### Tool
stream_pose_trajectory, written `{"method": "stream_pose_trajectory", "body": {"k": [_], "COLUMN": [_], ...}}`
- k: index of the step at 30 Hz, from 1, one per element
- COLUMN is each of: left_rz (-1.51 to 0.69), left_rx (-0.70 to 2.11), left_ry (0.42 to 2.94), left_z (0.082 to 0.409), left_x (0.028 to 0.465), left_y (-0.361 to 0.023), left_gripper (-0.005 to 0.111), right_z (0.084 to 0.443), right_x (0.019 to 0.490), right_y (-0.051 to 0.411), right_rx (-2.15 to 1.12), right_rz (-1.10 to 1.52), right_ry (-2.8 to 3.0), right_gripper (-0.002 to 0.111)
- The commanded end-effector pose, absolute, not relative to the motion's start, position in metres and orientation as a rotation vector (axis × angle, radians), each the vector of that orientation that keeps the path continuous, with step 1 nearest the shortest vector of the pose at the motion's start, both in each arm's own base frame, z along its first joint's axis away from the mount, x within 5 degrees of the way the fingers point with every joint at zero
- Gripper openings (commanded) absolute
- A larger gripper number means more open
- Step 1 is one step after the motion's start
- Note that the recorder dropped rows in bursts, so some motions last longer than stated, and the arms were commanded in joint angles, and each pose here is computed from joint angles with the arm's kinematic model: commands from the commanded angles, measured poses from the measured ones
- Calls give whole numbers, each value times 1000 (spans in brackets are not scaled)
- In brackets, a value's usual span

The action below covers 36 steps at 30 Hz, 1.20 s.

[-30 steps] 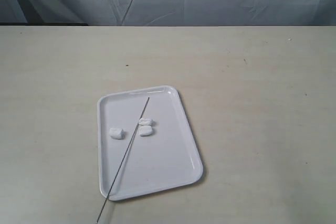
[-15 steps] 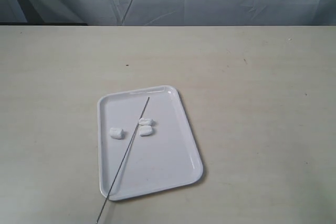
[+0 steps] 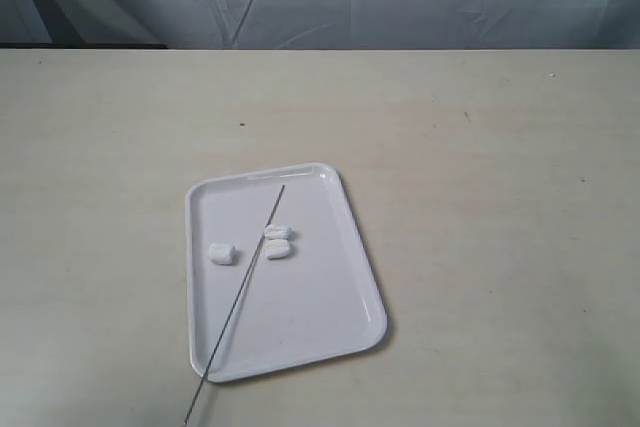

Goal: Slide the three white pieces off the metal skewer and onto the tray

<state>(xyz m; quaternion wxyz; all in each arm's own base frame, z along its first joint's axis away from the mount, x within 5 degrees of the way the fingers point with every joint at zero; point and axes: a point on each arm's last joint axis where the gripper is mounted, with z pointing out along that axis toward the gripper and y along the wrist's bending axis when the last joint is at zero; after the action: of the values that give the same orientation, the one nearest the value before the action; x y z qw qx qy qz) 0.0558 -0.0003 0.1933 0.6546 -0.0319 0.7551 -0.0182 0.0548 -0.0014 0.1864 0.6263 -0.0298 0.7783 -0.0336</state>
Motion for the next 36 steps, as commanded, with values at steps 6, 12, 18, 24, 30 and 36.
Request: {"method": "stream_pose_trajectory", "body": {"k": [6,12,18,24,30,36], "left_rz": [-46,-49,-49,-49,-45,-45], "left_rx": [-77,-75,-75,-75,-72,-72], "left_ry": [1727,1752,1750,1750,1750,1750], "left_z": [191,189,189,189,189,189], "left_x": [55,55,55,55,55,55], "left_y": [-1,-1,-1,-1,-1,-1], "left_gripper": [0,0,0,0,0,0], "right_z": [185,185,186,186,186,186], "right_x": [54,54,54,54,54,54], "right_y": [-1,-1,-1,-1,-1,-1], "right_rx": [-66,-45,-40,-37,-36,-35], "right_rz": [-72,-56,-50,-45,-43,-42], "right_ry": [1790,1794,1789,1789,1789,1789], "right_gripper": [-1,-1,-1,-1,-1,-1]}}
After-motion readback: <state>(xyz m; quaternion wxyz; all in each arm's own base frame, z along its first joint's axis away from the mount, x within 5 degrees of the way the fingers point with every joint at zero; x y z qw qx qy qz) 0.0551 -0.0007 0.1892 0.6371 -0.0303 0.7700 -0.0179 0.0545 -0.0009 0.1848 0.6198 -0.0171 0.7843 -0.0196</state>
